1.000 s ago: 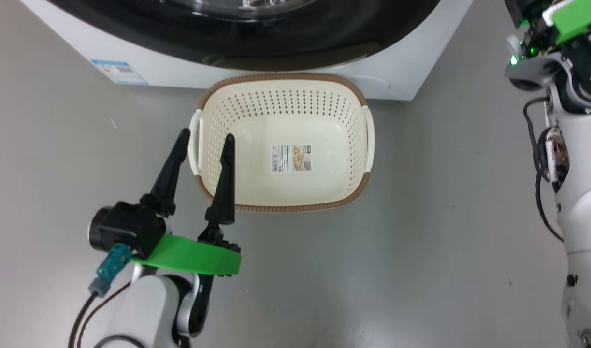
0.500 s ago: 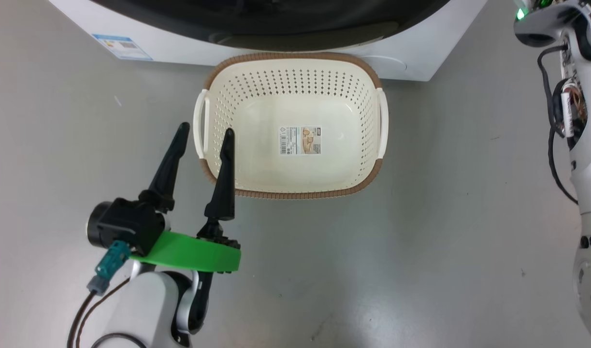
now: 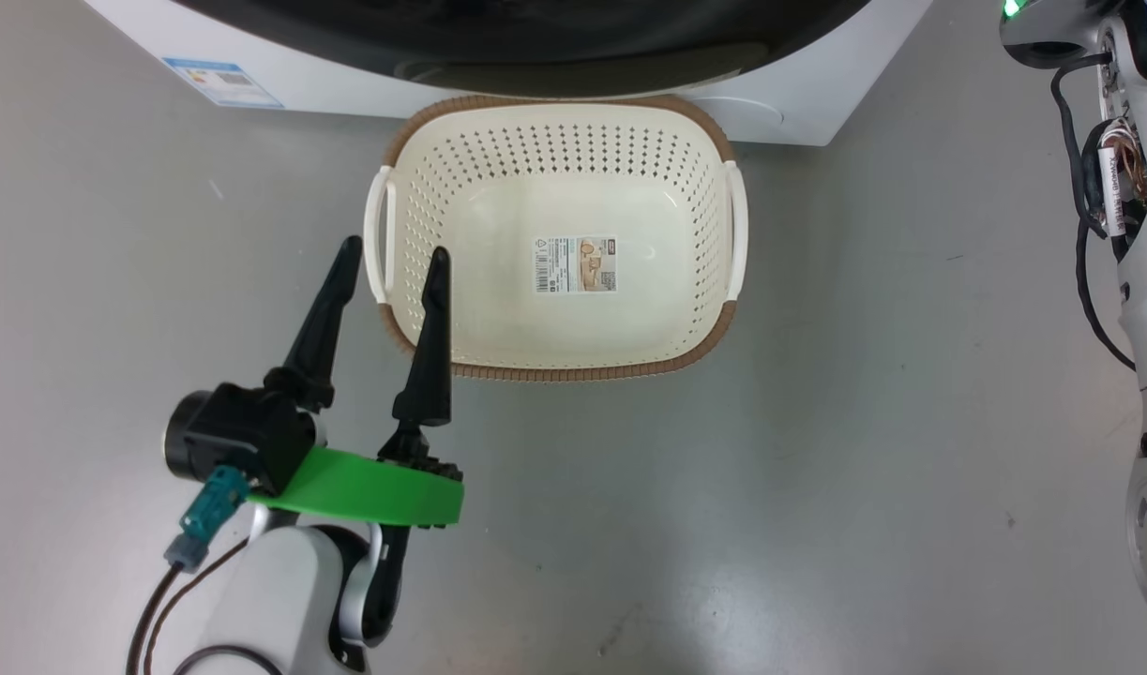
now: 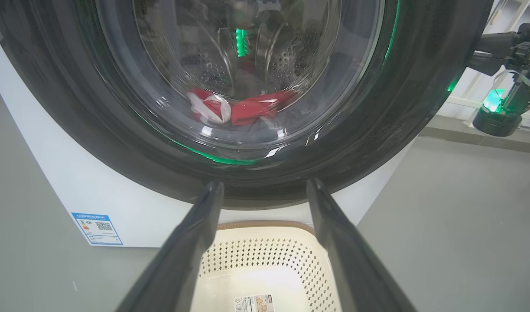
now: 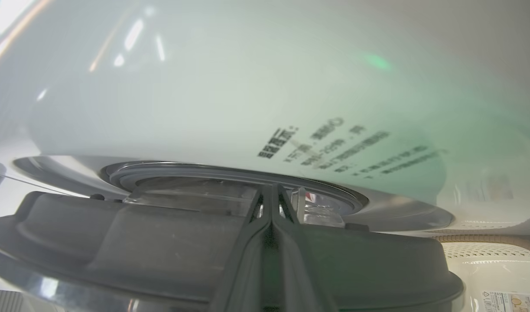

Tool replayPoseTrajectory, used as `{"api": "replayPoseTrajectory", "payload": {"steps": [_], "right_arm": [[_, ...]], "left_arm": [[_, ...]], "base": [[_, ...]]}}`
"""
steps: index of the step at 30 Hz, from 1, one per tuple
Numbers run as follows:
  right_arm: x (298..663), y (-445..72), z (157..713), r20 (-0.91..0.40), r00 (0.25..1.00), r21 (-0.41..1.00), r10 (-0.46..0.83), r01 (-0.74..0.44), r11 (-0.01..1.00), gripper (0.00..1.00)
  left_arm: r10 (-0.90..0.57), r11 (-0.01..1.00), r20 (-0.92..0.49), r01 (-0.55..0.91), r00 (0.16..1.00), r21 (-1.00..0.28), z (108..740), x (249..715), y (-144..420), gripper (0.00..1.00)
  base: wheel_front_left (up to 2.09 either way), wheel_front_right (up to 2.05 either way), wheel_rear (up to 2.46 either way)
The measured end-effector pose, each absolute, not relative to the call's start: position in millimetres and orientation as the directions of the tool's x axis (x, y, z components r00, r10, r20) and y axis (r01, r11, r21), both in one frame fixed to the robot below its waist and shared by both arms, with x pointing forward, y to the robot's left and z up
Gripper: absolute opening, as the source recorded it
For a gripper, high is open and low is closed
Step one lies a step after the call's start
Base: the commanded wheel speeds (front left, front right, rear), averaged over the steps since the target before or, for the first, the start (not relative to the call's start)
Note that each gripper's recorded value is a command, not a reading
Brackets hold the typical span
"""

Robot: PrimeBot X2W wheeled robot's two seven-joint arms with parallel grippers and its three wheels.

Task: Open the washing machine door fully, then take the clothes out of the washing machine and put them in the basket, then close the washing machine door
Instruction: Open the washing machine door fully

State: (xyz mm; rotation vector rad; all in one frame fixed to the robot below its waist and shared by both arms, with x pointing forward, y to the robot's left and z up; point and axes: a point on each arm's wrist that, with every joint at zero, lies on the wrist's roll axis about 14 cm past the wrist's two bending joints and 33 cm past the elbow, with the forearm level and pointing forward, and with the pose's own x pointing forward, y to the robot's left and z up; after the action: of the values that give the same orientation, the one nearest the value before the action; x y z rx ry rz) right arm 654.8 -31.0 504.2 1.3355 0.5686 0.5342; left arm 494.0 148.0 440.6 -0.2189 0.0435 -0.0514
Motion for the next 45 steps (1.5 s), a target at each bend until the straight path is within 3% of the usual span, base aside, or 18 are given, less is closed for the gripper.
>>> {"api": "replayPoseTrajectory", "payload": {"steps": [45], "right_arm": [[563.5, -16.1, 522.8, -0.148, 0.652, 0.971, 0.744, -0.047, 0.234, 0.00]], "left_arm": [[-0.093, 0.969, 0.034, 0.099, 0.995, -0.225, 483.4, 470.6, 134.1, 1.00]], "base": [[0.00, 0.00, 0.00]]}}
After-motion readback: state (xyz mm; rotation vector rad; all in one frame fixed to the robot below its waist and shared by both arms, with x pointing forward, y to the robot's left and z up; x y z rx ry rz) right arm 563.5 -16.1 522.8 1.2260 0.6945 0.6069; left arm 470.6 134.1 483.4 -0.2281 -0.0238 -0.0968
